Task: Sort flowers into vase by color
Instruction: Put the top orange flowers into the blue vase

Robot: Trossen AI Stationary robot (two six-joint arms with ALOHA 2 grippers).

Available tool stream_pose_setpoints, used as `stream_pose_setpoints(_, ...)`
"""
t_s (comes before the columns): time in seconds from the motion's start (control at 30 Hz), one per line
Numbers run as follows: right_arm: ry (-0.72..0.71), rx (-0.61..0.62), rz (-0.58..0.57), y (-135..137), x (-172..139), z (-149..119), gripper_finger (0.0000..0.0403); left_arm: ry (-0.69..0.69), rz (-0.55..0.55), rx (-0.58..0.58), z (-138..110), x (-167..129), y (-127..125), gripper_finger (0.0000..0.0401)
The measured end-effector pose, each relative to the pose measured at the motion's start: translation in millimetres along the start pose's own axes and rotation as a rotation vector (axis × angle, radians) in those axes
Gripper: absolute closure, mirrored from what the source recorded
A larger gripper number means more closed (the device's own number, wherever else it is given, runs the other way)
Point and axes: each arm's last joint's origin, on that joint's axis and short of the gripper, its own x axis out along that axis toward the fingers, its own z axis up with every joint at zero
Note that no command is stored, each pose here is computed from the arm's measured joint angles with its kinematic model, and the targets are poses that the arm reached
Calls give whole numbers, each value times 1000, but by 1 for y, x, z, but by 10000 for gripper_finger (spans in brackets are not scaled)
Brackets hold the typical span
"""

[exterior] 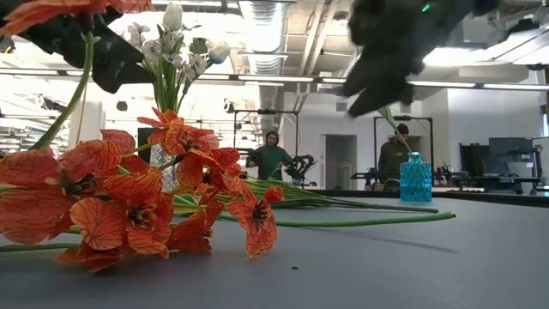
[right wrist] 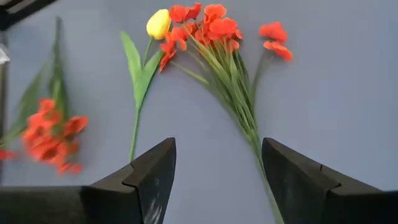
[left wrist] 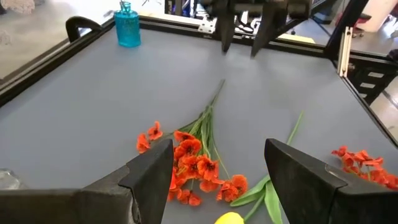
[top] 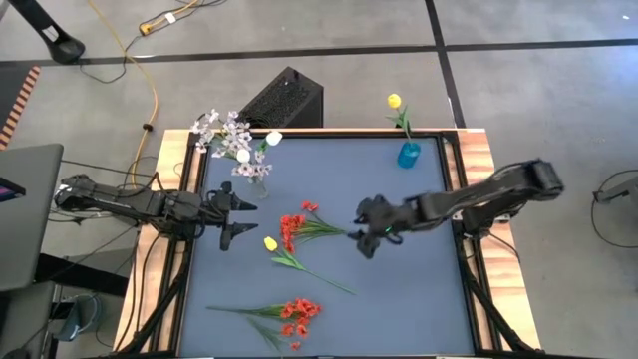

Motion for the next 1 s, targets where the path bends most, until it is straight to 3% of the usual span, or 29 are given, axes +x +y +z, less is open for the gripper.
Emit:
stream_pose_setpoints(0.27,-9,-109,-69,0,69,-16,138,-2,0,-1,0,0,0,160)
stream_pose_setpoints(0.73,97,-233,-112,-27,118,-32,142,-26,47,-170,1,0,1,160)
stream_pose_setpoints(0.87,117,-239,-101,-27,120,-35,188,15,-17,-219,-2,2,-5,161)
stream_pose_setpoints(1.0,129,-236,-90,-25,121,-38,286,112,-80,-241,-10,10,-16,168)
